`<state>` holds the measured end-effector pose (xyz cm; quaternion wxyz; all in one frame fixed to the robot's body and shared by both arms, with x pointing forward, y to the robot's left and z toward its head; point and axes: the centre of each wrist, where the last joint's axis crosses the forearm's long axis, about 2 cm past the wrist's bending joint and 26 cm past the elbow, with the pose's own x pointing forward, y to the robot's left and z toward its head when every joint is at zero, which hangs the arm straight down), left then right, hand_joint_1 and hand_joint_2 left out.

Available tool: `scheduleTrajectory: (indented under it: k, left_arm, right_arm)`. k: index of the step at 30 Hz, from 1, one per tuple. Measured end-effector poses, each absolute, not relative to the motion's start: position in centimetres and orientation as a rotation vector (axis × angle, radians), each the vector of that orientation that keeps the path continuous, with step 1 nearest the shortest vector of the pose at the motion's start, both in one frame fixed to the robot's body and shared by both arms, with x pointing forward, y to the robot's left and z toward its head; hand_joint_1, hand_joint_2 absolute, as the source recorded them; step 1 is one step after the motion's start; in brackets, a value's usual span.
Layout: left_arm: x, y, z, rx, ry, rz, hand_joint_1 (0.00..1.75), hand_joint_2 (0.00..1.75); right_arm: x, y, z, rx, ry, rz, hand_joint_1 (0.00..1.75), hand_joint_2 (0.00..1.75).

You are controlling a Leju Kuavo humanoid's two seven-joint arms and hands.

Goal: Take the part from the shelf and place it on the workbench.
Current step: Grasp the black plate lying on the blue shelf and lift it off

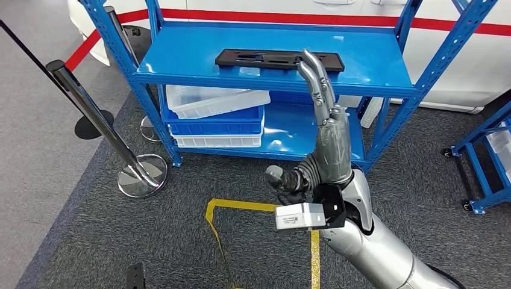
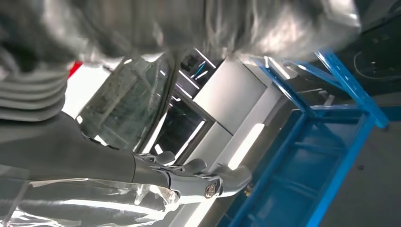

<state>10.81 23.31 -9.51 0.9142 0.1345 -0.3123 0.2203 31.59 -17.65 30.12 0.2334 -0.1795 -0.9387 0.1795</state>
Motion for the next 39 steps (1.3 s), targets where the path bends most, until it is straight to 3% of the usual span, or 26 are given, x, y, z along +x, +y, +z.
scheduleTrajectory:
  k: [39]
  left_arm:
    - [10.54,23.48,-9.6,0.255,-0.629,0.433,0.0,0.0]
  right_arm:
    - [31.91,-17.72,29.89,-0.376,-2.529,0.527,0.0,0.0]
